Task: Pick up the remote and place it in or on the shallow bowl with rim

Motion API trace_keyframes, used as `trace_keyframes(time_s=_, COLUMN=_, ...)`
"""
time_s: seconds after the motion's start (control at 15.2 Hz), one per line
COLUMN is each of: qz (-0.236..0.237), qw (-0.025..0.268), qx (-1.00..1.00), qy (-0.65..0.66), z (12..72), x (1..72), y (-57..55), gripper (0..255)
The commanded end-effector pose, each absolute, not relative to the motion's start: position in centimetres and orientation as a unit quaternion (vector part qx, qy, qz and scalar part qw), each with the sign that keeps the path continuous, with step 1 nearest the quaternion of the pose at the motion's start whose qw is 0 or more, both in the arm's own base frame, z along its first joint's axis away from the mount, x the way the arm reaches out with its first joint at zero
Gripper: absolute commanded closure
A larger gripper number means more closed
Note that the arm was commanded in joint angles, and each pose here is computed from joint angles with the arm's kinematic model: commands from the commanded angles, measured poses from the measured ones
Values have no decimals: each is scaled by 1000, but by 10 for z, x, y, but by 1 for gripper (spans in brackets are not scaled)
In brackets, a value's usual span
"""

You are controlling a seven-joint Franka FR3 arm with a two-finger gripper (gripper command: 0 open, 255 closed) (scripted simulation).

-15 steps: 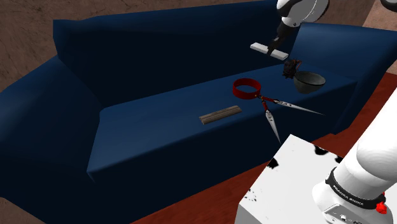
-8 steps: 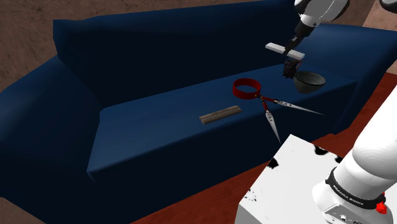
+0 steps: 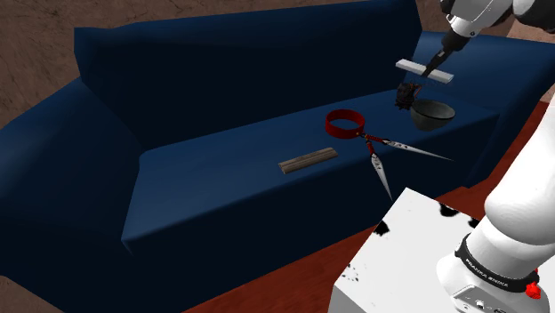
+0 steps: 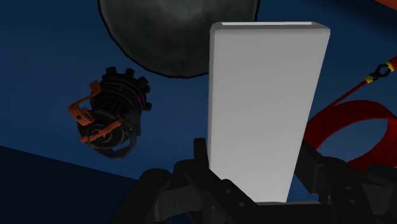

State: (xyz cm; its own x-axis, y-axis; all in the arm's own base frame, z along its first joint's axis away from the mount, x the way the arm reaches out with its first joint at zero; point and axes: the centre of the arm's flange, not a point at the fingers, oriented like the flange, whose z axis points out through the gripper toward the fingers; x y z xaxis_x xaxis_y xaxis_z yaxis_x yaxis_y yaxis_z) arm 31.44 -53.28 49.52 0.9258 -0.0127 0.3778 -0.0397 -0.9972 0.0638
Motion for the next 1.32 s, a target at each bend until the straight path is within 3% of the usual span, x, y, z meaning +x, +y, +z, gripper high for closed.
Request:
trace_keyframes(time_s=0.0, qz=193, qw=35, qx=981, qy=-12, z=494, x=295, y=-550, gripper=255)
trace_keyframes(time_s=0.33, qz=193, qw=35, qx=981, qy=-12, z=492, x=253, y=-591, gripper=255)
trace_keyframes(time_s=1.25, qz=193, qw=35, qx=981, qy=-12, z=437, x=253, y=-591, gripper=255)
